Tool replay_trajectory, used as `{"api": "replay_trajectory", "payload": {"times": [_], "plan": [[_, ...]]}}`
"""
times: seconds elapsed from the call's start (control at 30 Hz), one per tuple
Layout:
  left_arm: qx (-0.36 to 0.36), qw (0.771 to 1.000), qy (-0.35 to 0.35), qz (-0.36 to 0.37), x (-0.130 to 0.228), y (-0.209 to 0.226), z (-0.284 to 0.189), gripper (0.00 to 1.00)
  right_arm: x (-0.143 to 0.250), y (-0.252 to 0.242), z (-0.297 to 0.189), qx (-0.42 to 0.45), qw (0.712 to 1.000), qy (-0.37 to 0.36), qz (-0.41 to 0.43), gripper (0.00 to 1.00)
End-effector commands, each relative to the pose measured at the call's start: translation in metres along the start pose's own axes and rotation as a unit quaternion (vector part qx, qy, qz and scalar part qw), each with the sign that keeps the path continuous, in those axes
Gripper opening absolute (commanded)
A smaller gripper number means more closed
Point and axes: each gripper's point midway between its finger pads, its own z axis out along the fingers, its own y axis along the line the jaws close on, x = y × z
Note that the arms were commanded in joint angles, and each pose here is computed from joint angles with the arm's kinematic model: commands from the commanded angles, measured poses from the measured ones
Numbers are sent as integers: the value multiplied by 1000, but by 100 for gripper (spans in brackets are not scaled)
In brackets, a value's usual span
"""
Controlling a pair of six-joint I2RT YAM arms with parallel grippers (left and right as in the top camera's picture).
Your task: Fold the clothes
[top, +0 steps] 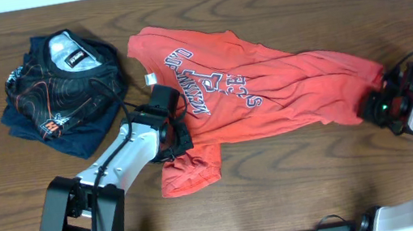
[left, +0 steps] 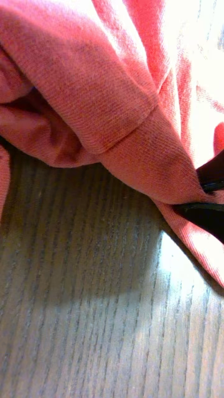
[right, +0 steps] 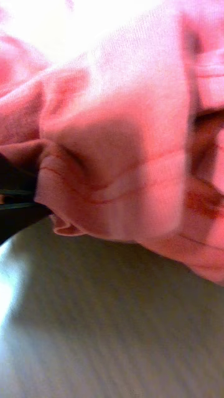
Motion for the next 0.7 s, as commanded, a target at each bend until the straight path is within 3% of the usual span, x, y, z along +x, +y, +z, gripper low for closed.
{"api": "replay_trajectory", "payload": {"times": [0.0, 0.1, 0.2, 0.37, 0.4, 0.47, 0.67], "plan": [[-14, 1000, 1, -3, 1, 7, 3, 6, 3, 27, -23, -52, 998, 29, 30, 1], [-14, 1000, 1, -3, 1, 7, 3, 6, -17, 38, -60, -47, 997, 27, 47, 1], [-14, 1000, 1, -3, 1, 7, 3, 6, -55, 32, -90, -7, 999, -19, 43, 3], [-14, 1000, 1, -3, 1, 7, 3, 6, -110, -42, -128, 171, 972, -115, 114, 1], [-14, 1000, 1, -3, 1, 7, 3, 6, -112, -49, -125, 174, 971, -110, 121, 2], [-14, 1000, 1, -3, 1, 7, 3, 7, -102, -63, -115, 179, 971, -76, 136, 19], [-14, 1000, 1, -3, 1, 7, 3, 6, -62, -89, -80, 200, 964, 34, 170, 19]]}}
